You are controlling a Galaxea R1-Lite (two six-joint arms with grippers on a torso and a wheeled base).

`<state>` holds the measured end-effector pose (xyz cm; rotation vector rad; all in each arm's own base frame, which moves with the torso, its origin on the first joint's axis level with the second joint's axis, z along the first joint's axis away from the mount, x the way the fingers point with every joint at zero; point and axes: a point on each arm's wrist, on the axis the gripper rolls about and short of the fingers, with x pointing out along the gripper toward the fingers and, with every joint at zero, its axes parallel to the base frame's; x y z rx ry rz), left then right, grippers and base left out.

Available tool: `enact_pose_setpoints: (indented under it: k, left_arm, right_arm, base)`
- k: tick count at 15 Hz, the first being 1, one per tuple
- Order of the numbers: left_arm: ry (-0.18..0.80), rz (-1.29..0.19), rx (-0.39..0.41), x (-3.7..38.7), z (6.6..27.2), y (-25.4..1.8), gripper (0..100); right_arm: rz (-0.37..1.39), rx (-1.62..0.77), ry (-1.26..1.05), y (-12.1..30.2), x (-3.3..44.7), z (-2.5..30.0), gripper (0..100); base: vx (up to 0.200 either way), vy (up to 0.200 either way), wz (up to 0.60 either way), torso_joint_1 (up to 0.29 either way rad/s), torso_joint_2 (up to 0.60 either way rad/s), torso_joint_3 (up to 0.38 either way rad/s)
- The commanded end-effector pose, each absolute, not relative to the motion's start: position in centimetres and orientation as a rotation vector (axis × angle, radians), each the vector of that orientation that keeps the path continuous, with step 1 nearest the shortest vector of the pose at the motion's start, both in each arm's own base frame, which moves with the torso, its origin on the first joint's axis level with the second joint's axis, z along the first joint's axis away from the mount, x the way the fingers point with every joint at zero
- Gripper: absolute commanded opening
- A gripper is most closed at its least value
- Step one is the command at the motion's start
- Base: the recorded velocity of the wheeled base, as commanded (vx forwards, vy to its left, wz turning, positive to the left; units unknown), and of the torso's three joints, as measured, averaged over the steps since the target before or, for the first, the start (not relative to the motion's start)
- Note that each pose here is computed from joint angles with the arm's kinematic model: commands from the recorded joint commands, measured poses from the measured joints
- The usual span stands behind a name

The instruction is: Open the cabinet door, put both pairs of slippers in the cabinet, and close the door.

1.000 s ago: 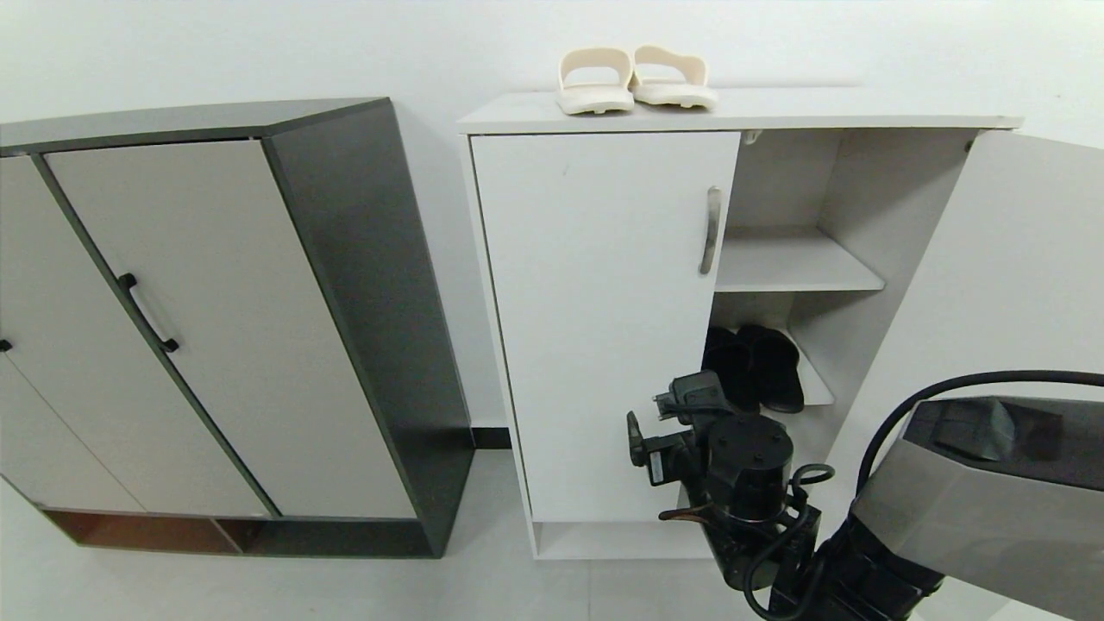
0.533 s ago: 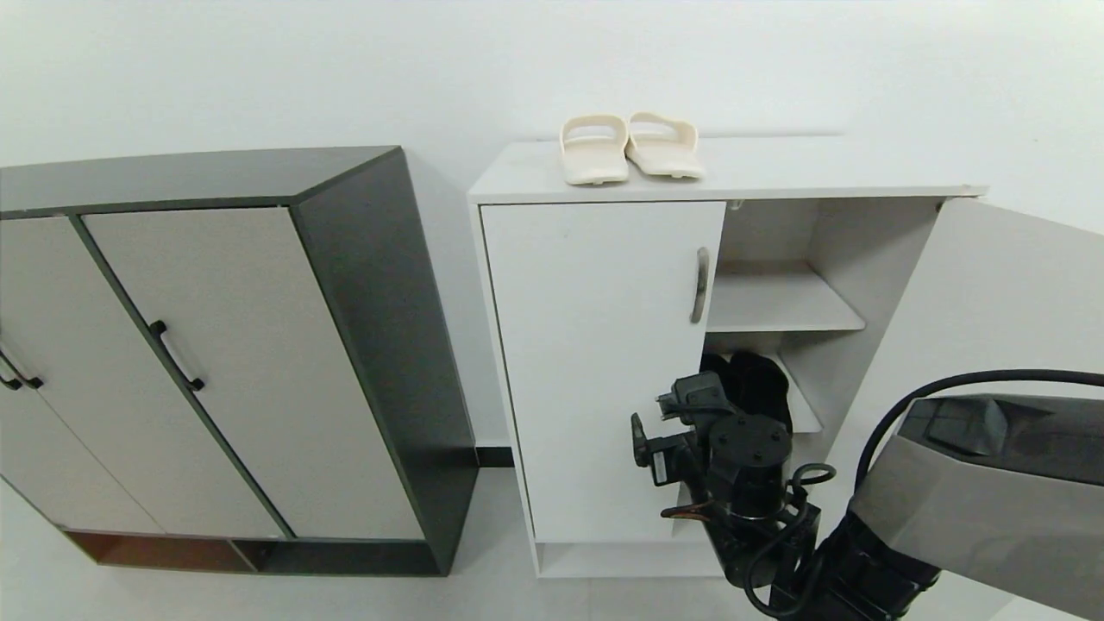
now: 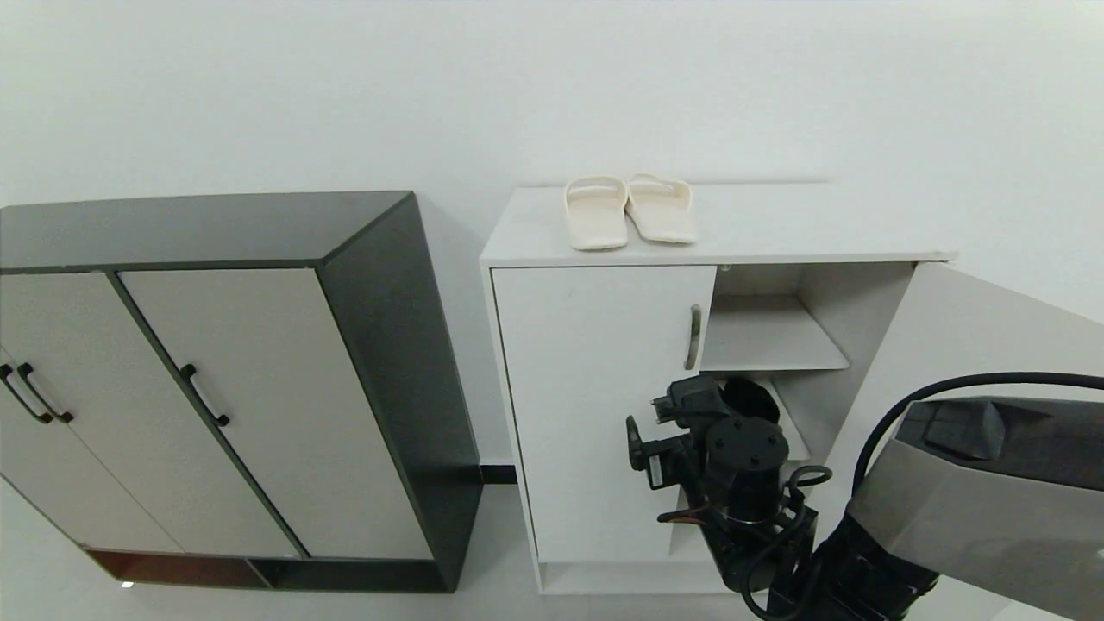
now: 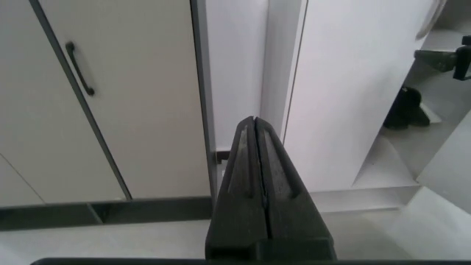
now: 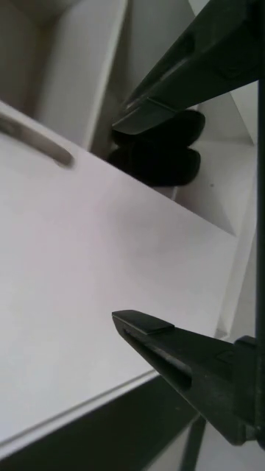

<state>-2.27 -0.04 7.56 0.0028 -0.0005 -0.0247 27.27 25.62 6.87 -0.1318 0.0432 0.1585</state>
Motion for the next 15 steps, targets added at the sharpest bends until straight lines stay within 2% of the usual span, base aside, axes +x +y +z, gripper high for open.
enact_pose_setpoints:
  k: [1, 15]
  left_arm:
    - [0.000, -0.025, 0.003, -2.27, 7.57, -0.04, 0]
    - [0.000, -0.025, 0.003, -2.27, 7.57, -0.04, 0]
  right_arm:
    - [0.159, -0.132, 0.043, 25.63, 27.27, 6.85, 100]
    - [0.162, -0.136, 0.048, 25.62, 27.17, 6.75, 100]
  base:
    - [0.000, 0.000, 0.00, 0.173, -0.49, -0.305]
    - [0.000, 0.000, 0.00, 0.227, -0.54, -0.316]
